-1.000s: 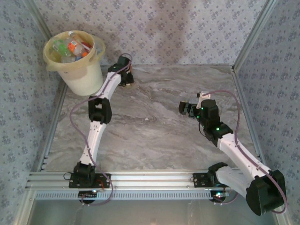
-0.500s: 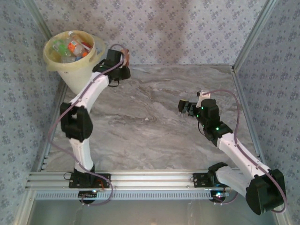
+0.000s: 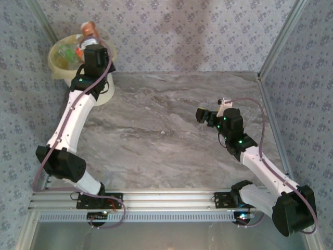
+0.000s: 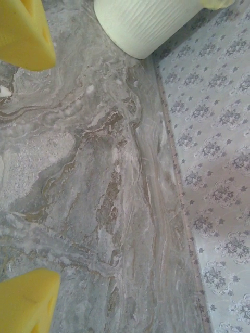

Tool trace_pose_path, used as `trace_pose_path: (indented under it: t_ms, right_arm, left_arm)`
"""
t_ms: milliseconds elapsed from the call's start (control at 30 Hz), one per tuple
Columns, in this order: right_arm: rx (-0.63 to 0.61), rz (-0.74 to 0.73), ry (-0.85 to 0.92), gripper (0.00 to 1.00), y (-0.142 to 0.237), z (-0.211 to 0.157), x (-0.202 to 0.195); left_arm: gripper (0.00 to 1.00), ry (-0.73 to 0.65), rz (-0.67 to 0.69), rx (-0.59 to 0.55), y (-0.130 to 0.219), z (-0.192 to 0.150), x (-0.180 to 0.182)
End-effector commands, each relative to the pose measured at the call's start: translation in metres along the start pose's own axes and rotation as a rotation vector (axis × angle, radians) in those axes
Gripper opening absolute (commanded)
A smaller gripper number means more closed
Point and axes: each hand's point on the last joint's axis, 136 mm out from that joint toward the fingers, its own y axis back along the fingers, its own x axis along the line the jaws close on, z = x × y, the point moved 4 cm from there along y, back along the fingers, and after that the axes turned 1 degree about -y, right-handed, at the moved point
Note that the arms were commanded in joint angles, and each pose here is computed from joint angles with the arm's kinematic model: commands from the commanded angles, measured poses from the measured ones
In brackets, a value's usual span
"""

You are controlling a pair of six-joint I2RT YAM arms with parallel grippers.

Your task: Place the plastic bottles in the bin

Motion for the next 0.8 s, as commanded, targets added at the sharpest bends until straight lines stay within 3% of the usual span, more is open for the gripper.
trace_pose_path:
  t_ms: [0,467,767]
  right_arm:
    - [-0.05,0.045,-0.035,1.0,0.003,0.023,0.013]
    - [-0.049,0.057,-0.032,1.0,0.009,0.028,0.028]
    - [-0.046,0.042,-0.004,1.0,0.013,0.03,0.034]
  left_arm:
    - [0.31,0.11,0.148,-0.115,-0.001,0.025,0.047]
    - [0.36,0.262,0.373,0.036,-0.059,0.0,0.087]
    - [0.4,0.3,0.399,0.069,-0.088,0.01,0.1]
